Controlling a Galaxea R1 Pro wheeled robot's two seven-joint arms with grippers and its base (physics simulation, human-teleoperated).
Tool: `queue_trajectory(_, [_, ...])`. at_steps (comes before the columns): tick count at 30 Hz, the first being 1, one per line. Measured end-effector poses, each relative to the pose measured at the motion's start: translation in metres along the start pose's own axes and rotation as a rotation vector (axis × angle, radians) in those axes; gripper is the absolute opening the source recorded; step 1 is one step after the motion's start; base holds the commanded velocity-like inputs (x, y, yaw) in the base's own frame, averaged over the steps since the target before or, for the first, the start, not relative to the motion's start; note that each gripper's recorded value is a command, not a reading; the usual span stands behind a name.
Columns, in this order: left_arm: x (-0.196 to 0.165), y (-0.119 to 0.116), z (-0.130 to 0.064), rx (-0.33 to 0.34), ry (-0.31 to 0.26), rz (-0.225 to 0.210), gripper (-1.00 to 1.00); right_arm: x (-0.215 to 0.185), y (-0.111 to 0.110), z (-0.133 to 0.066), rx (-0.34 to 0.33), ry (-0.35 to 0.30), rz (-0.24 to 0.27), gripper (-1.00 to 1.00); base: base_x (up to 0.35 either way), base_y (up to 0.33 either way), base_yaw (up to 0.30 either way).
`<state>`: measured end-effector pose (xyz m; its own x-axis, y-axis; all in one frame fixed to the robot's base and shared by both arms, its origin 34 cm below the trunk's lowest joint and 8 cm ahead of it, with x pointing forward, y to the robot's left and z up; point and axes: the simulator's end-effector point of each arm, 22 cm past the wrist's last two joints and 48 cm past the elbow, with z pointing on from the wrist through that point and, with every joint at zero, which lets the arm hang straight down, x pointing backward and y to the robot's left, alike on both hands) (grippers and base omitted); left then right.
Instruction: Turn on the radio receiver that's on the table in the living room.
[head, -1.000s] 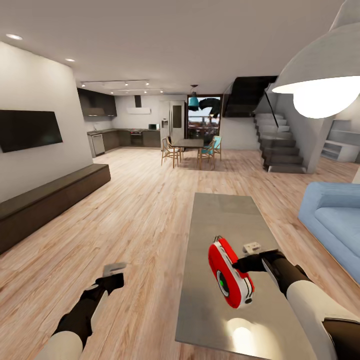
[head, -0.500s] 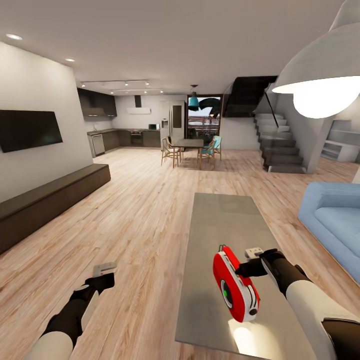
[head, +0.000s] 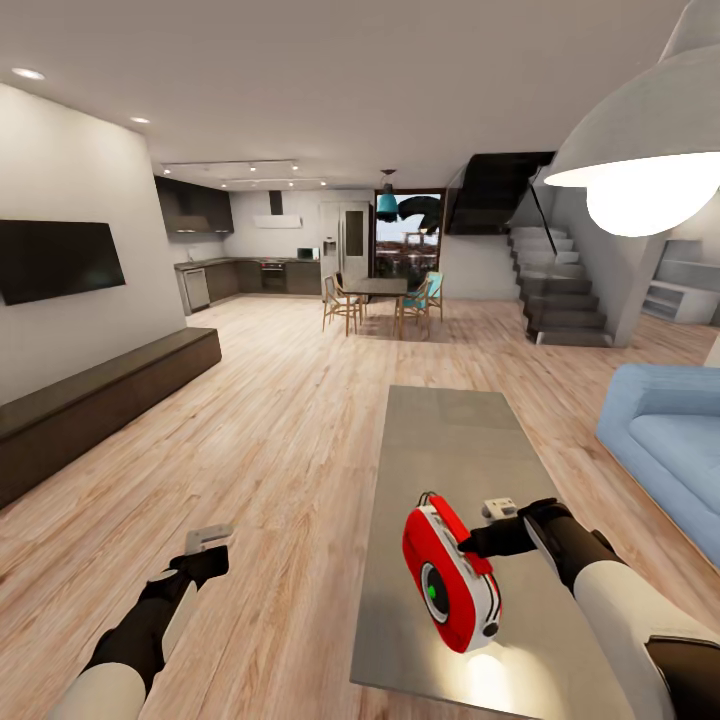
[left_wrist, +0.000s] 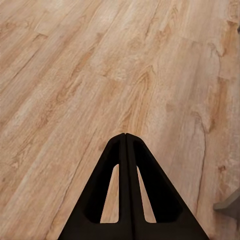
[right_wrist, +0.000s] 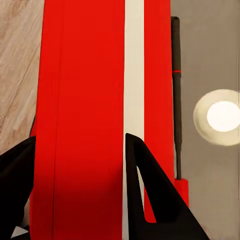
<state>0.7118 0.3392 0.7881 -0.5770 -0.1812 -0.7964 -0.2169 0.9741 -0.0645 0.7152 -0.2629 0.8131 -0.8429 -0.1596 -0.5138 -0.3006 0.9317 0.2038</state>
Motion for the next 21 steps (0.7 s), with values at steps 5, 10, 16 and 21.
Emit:
queue_trajectory(5, [0.0, 0.0, 0.0, -0.001, 0.001, 0.0, -1.0, 0.001, 0.0, 0.0, 0.001, 0.002, 0.001, -1.0, 0.0, 0.0, 0.0])
queue_trajectory(10, [0.005, 0.001, 0.004, -0.001, 0.001, 0.0, -1.0, 0.004, -0.002, 0.005, 0.003, 0.003, 0.001, -1.0, 0.0, 0.0, 0.0])
queue_trajectory(16, [0.011, 0.001, 0.009, -0.001, 0.001, 0.0, -1.0, 0.009, -0.005, 0.013, 0.006, 0.005, 0.003, -1.0, 0.0, 0.0, 0.0])
queue_trajectory(21, [0.017, 0.002, 0.014, -0.002, 0.001, 0.0, -1.0, 0.013, -0.006, 0.02, 0.007, 0.006, 0.002, -1.0, 0.0, 0.0, 0.0])
